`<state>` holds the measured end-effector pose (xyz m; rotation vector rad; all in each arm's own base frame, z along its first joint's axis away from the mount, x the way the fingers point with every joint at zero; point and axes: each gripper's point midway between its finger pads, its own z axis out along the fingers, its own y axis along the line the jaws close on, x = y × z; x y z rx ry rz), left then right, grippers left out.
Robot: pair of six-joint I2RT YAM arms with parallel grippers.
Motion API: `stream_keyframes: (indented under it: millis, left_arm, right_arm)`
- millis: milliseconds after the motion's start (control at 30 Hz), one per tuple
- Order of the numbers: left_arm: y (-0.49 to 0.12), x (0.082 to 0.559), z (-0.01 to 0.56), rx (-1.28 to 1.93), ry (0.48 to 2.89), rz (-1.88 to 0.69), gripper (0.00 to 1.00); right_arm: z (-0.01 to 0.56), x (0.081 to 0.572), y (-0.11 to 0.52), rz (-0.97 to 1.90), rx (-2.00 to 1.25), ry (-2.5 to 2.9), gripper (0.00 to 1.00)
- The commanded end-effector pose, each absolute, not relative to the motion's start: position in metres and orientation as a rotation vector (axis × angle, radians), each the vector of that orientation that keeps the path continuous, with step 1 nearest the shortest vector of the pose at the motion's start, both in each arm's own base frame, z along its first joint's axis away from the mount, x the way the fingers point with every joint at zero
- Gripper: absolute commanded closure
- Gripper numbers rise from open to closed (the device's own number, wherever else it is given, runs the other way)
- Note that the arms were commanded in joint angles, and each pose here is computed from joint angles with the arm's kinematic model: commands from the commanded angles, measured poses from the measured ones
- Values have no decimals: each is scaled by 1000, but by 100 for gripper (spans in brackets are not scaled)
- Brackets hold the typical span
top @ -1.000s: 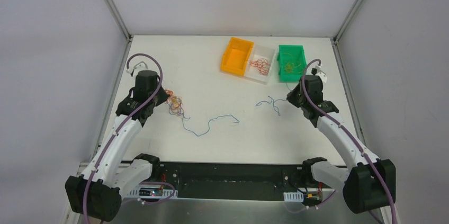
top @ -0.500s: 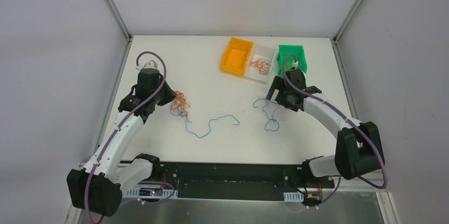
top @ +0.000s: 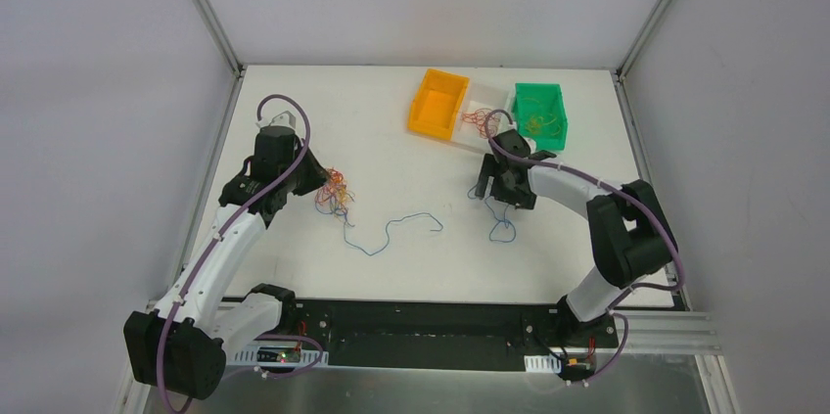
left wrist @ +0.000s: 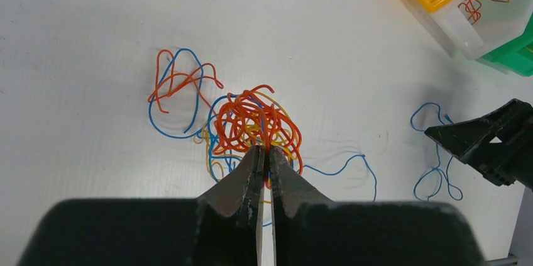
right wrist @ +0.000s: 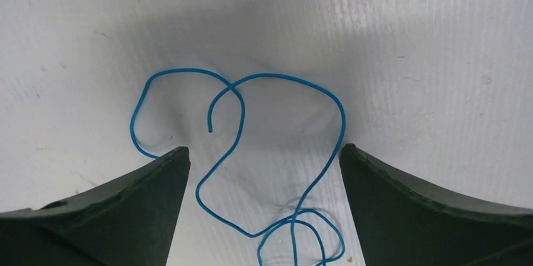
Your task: Untangle the cables
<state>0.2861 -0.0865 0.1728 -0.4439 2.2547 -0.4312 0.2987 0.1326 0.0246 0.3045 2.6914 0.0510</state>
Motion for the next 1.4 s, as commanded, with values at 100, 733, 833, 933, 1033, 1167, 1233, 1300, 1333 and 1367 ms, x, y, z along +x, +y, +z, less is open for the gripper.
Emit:
stream_keyframes:
  millis: [100, 733, 833, 933, 1033, 1167, 1233, 1300, 1333, 1367]
  left_arm:
    - [-88, 293, 184, -409, 2218, -455, 94]
    - [-96, 295, 185, -385, 2232, -495, 94]
    - [-98, 296, 186, -375, 2236, -505, 94]
    - [-101, 296, 185, -365, 2246, -521, 94]
    - [-103, 296, 186, -366, 2250, -536, 94]
    - [-105, 296, 186, -369, 2251, -549, 94]
    - [-106, 295, 185, -368, 2256, -556, 94]
    - [-106, 295, 184, -368, 2260, -558, 94]
    - [-106, 295, 183, -369, 2263, -556, 94]
    - [-106, 295, 182, -370, 2265, -554, 94]
  right_arm:
    - [27, 305, 142, -45, 237, 2695, 88]
    - [221, 451, 318, 976, -12, 2293, 100]
    - [245, 487, 335, 1174, 3, 2154, 100]
    - [254, 529, 333, 1192, 56, 2067, 100]
    - [239, 567, 324, 1140, 107, 2032, 100]
    - [206, 604, 315, 1058, 157, 2030, 100]
    - [184, 613, 309, 990, 171, 2070, 100]
    - [168, 614, 300, 910, 182, 2096, 100]
    - [164, 615, 293, 867, 194, 2098, 100]
    - [157, 614, 289, 824, 200, 2107, 100]
